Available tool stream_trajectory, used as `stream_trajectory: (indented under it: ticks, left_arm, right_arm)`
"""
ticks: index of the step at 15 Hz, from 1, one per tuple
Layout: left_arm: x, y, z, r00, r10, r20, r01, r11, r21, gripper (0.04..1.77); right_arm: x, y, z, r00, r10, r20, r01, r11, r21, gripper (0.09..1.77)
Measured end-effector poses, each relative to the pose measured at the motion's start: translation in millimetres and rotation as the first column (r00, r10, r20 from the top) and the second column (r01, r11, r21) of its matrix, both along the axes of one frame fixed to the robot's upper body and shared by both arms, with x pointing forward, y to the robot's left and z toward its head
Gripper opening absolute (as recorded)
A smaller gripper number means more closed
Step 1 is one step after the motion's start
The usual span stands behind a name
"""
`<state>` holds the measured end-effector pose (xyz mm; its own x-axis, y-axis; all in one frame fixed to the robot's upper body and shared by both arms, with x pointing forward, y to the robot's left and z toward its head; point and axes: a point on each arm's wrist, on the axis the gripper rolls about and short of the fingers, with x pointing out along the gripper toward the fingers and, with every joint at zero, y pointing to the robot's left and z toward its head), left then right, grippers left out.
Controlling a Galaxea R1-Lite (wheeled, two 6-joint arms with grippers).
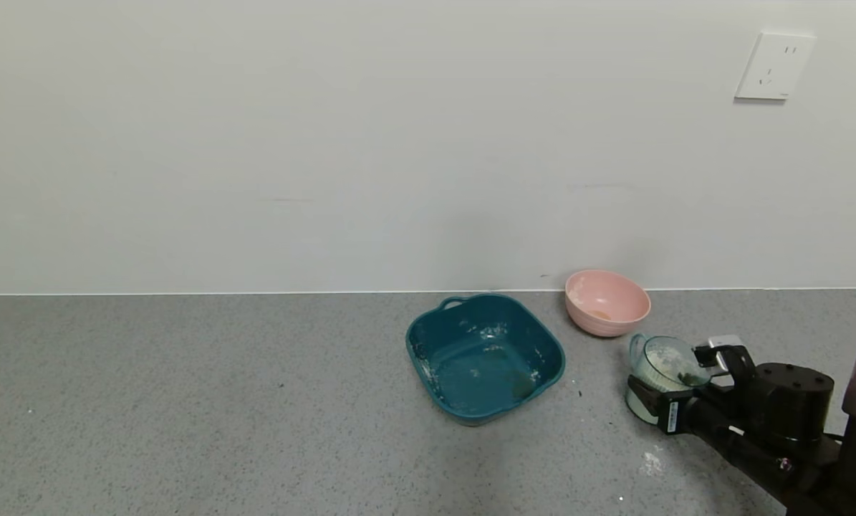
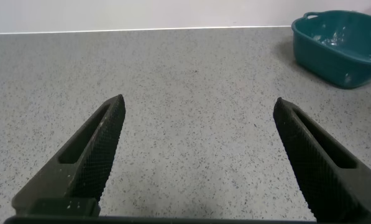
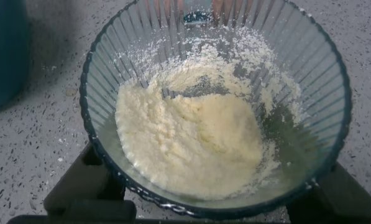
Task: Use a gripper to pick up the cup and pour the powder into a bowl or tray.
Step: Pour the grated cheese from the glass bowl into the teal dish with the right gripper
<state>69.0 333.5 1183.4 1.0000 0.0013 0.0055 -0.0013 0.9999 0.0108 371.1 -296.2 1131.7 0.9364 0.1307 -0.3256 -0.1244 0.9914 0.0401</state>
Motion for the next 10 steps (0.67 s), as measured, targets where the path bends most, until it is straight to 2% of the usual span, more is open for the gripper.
stream_trajectory:
  ticks: [3, 6, 8, 10]
  left_arm:
    - [0, 0, 0, 1.0, 0.0, 0.0, 0.0, 1.0, 0.0, 1.72]
    - [0, 0, 0, 1.0, 0.0, 0.0, 0.0, 1.0, 0.0, 1.72]
    - [0, 0, 0, 1.0, 0.0, 0.0, 0.0, 1.0, 0.0, 1.72]
    - [0, 0, 0, 1.0, 0.0, 0.0, 0.0, 1.0, 0.0, 1.72]
  right_arm:
    - [-2, 1, 1, 1.0, 0.003, -0.009, -0.003, 1.0, -0.004, 1.36]
    - [-3, 2, 8, 0.998, 0.012, -0.059, -0.014, 1.0, -0.025, 1.36]
    - [0, 2, 19, 0.995, 0.013, -0.098, -0.016, 0.999, -0.033, 1.36]
    - [7, 3, 35, 0.994, 0.014, -0.106, -0.019, 0.999, -0.045, 1.36]
